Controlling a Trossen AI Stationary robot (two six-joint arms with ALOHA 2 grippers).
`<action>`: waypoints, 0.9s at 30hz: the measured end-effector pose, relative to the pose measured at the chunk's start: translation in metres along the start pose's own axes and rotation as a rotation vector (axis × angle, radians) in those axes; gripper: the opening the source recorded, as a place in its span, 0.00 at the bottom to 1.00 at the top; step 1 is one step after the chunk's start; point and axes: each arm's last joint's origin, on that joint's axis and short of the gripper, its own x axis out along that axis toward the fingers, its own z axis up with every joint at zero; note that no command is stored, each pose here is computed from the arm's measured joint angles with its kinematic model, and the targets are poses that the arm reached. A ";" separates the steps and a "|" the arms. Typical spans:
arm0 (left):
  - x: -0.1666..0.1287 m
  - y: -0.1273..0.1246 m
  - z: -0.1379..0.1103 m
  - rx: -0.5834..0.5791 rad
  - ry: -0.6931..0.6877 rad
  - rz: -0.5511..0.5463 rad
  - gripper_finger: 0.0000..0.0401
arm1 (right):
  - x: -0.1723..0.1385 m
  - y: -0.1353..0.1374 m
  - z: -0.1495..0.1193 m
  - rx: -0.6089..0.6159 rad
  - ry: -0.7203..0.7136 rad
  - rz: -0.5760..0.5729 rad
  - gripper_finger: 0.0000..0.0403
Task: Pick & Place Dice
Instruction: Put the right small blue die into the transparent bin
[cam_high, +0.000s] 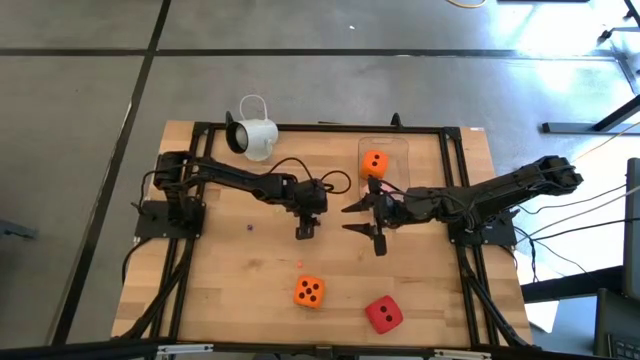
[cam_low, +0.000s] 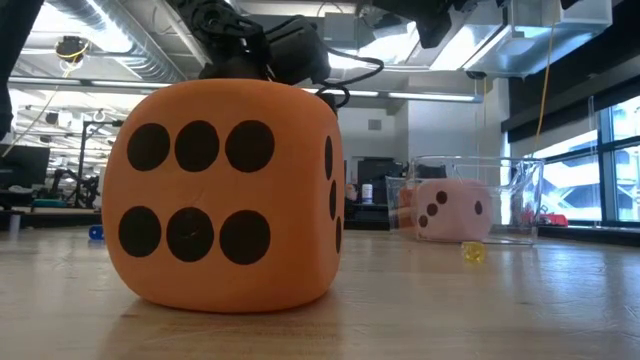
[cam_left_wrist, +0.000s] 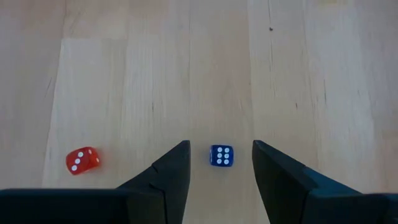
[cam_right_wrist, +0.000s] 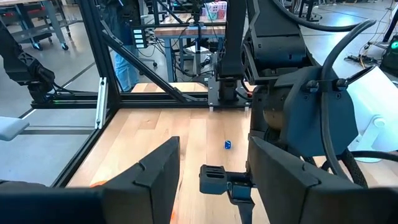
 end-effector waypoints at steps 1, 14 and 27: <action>0.000 0.000 0.000 -0.003 0.001 0.000 0.41 | 0.000 0.000 0.000 0.000 0.000 0.000 0.47; 0.021 -0.005 -0.008 -0.004 0.044 -0.014 0.41 | 0.000 0.000 0.000 -0.006 0.004 0.002 0.47; 0.029 -0.003 -0.011 -0.011 0.060 0.021 0.33 | 0.000 0.000 -0.001 -0.010 0.010 0.001 0.47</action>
